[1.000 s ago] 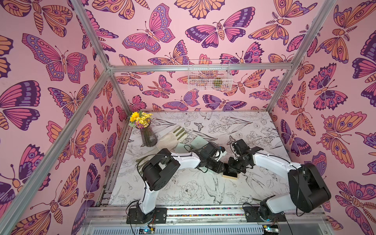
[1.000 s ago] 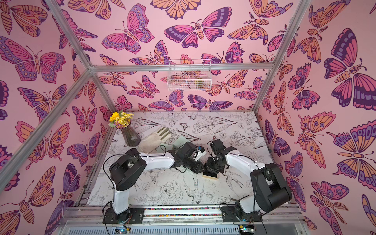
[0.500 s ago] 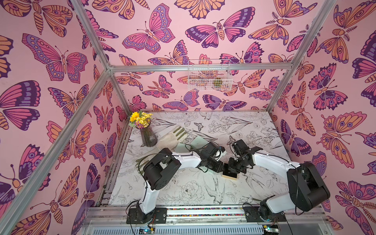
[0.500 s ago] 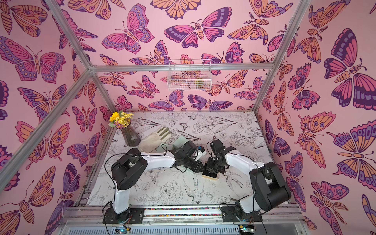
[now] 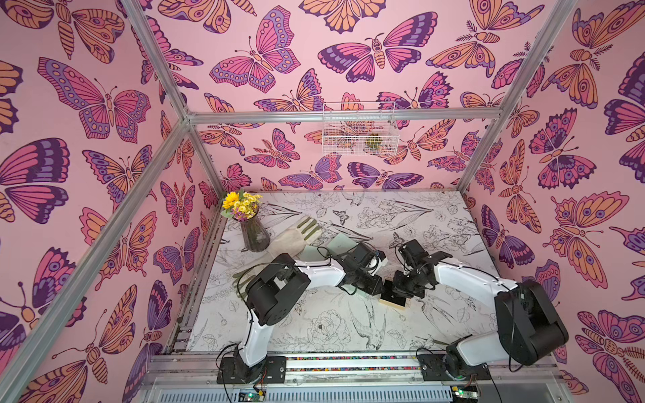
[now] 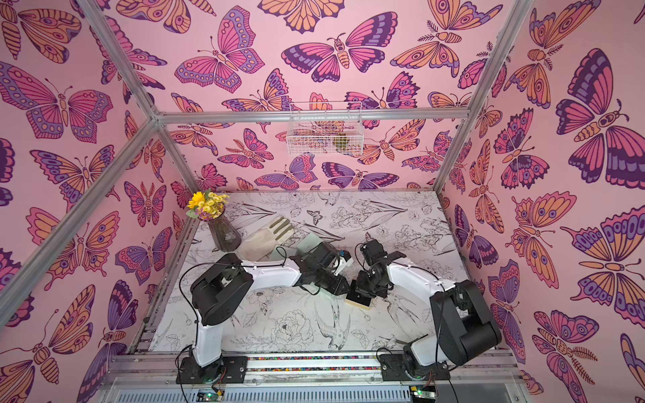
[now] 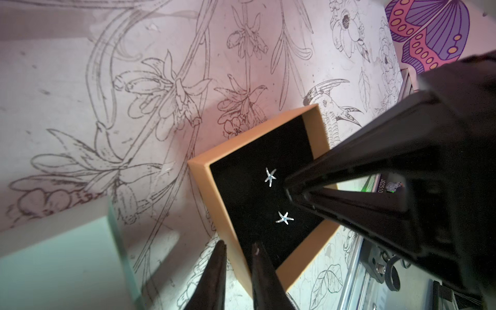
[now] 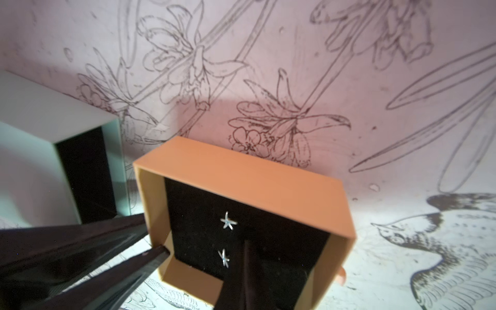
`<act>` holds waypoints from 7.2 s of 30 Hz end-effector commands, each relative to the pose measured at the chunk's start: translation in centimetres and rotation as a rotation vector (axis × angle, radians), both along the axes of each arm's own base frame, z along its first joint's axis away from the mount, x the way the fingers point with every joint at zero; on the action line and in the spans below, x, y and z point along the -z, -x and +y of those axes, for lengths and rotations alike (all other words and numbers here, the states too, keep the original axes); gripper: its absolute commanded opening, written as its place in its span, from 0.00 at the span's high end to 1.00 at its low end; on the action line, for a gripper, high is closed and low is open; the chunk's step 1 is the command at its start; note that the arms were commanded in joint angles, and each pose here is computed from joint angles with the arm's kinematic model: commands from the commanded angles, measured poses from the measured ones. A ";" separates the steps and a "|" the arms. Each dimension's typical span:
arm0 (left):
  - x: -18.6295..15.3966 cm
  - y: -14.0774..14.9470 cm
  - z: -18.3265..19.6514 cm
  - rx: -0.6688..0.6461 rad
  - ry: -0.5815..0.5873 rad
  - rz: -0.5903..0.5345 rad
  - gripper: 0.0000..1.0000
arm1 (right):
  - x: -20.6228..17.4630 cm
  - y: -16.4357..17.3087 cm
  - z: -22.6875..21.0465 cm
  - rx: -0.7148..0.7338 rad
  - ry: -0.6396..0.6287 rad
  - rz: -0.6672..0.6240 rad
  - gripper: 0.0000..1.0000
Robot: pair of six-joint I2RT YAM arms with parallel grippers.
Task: Place the earrings into the drawer-style jewelry box
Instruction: Insert the earring into the inner lining, then close the drawer of the jewelry box.
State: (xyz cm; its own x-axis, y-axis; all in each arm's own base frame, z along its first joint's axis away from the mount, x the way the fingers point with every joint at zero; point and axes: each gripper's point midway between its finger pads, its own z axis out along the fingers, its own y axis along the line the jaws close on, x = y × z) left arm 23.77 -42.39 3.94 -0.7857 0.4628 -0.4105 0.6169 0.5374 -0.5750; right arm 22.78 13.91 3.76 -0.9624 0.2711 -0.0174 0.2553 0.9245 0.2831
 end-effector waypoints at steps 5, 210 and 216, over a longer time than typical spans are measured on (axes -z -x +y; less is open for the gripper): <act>3.0 0.3 1.9 -0.014 -0.113 0.041 0.79 | -2.8 -1.5 1.8 -0.020 -0.120 -0.122 1.00; 0.9 -4.0 9.3 -0.127 -0.239 -0.011 0.41 | 0.3 -6.1 2.1 0.027 0.226 0.011 1.00; 0.7 -4.1 9.2 -0.136 -0.243 -0.019 0.41 | 0.0 -6.4 3.6 0.006 0.146 -0.012 0.98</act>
